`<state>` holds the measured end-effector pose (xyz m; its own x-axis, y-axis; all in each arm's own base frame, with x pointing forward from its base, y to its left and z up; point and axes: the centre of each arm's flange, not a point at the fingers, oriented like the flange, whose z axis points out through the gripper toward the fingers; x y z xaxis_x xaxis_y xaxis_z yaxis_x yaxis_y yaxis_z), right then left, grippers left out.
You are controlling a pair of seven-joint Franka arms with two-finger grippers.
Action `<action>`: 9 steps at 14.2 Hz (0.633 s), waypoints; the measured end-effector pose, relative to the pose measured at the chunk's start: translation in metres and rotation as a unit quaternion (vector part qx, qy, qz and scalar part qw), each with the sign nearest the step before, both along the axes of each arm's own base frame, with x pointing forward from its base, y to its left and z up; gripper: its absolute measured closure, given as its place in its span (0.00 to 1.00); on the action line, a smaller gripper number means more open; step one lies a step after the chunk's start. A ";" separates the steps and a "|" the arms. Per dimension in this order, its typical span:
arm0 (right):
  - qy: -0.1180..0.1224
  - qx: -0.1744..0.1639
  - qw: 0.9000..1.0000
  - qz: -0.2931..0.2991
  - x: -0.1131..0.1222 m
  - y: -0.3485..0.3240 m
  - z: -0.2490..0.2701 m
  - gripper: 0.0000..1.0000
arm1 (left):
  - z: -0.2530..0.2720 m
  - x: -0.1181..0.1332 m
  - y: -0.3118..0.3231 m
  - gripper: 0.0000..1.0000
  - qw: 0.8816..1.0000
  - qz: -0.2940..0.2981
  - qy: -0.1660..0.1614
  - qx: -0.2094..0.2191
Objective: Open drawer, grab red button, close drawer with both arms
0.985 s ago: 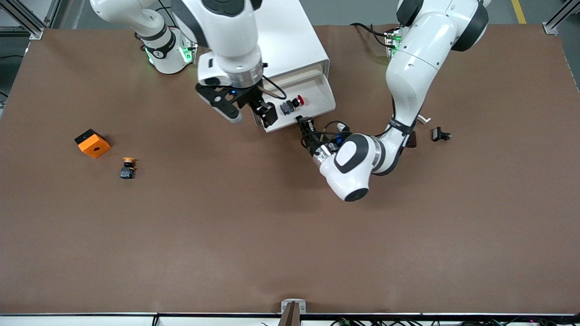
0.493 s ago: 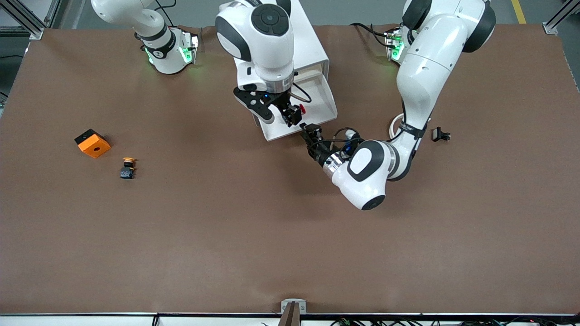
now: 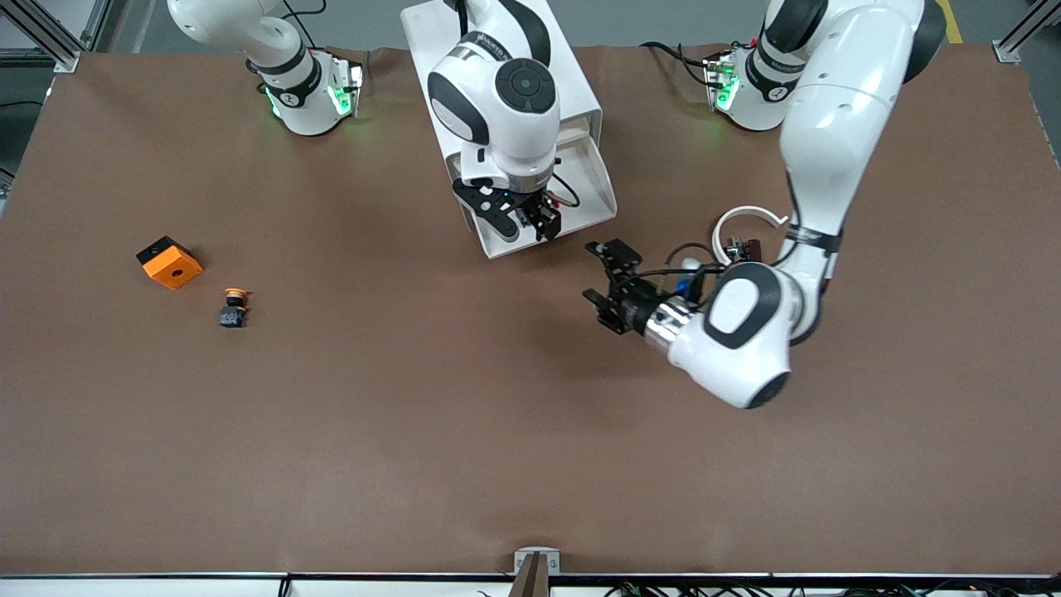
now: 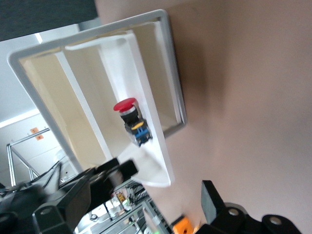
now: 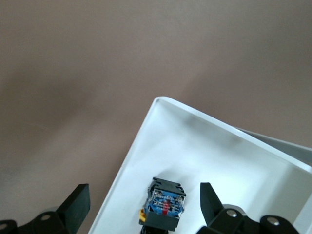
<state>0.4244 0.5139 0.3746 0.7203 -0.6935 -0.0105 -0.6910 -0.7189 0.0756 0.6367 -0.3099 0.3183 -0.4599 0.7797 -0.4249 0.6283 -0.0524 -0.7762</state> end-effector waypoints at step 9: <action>0.018 0.005 1.000 -0.002 -0.016 0.002 -0.028 0.00 | 0.052 0.022 0.078 0.00 0.978 -0.099 -0.183 0.006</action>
<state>0.4085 0.5164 0.3463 0.7172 -0.6955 -0.0436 -0.6902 -0.7176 0.0931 0.6588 -0.2324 0.3701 -0.1189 0.8438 -0.5234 0.8427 -0.1931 -0.5027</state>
